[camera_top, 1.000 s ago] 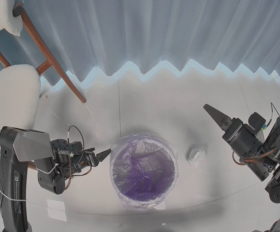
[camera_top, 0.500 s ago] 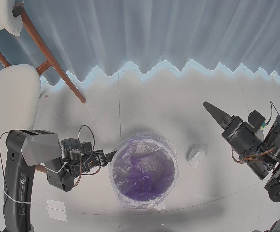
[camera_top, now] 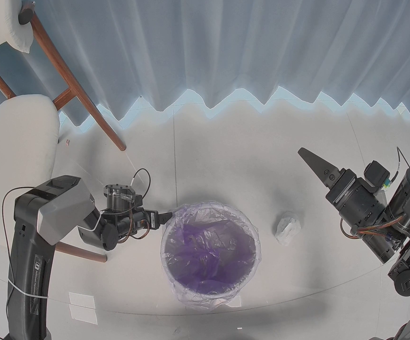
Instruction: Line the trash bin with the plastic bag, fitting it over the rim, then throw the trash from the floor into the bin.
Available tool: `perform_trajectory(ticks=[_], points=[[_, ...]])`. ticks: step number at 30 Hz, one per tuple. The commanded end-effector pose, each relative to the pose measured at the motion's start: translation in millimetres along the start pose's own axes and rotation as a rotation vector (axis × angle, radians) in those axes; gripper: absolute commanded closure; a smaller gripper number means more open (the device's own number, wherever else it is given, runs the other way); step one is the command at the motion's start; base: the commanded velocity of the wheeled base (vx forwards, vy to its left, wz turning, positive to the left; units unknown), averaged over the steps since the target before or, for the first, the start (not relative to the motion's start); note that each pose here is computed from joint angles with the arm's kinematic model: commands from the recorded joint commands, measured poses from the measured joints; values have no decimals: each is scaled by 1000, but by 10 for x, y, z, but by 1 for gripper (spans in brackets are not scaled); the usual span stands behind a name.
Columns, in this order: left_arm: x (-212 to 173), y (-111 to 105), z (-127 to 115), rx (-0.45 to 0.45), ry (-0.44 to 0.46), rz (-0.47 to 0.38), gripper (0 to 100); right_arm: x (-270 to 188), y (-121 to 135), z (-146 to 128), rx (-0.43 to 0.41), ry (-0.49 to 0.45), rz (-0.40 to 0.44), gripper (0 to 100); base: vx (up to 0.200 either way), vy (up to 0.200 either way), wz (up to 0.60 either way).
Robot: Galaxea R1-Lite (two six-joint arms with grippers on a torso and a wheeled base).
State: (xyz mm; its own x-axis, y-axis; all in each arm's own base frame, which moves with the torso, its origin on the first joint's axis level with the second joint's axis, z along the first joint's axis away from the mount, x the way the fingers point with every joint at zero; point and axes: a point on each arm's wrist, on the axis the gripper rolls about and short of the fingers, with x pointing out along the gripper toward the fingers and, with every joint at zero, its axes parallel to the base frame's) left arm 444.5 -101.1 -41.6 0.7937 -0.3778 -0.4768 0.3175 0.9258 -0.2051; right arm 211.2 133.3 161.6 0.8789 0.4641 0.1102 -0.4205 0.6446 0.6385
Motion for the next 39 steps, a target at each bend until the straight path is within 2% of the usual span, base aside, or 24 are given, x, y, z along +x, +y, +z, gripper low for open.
perform_trajectory(ticks=[1,5,10,16,22,23,25,26,27,29,31,32,33,35,36,39], points=[[156,46,-32,20,0,37,0,-2,-3,-4,-1,1,-1,0,0,0,0],[196,118,-143,14,13,71,0,9,-19,-19,-2,8,-8,0,0,0,0],[100,142,-138,-5,-9,85,0,3,-28,-29,-1,11,-13,0,0,0,0],[-94,62,-111,-34,-81,73,0,-15,-29,-21,2,9,-14,0,0,0,0],[-196,143,-188,-43,-119,138,0,-12,-45,-23,6,10,-20,0,0,0,0],[-279,197,-179,-45,-183,142,0,-20,-58,-32,8,14,-26,0,0,0,0],[-331,187,-159,-47,-240,128,0,-22,-69,-27,9,13,-31,0,0,0,0],[-449,134,-79,-73,-381,83,0,-34,-94,-27,17,13,-41,0,0,0,0],[-508,95,-52,-104,-435,52,0,-36,-95,-28,29,13,-41,0,0,0,0],[-681,30,1,-175,-410,49,0,-34,-93,-25,61,11,-41,0,0,0,0],[-861,7,97,-203,-425,42,0,-26,-88,-20,79,9,-39,0,0,0,0],[-1131,-41,255,-261,-457,3,0,-9,-88,-15,101,6,-39,0,0,0,0],[-1258,-77,356,-281,-477,-35,0,-1,-98,-22,105,9,-44,0,0,0,0],[-1502,-160,565,-274,-530,-102,0,18,-135,-56,105,21,-61,0,0,0,0],[-1746,-241,720,-256,-575,-151,0,43,-210,-79,94,25,-95,0,0,0,0],[-2207,-391,899,-216,-645,-228,0,73,-378,-103,65,24,-172,0,0,0,0]])
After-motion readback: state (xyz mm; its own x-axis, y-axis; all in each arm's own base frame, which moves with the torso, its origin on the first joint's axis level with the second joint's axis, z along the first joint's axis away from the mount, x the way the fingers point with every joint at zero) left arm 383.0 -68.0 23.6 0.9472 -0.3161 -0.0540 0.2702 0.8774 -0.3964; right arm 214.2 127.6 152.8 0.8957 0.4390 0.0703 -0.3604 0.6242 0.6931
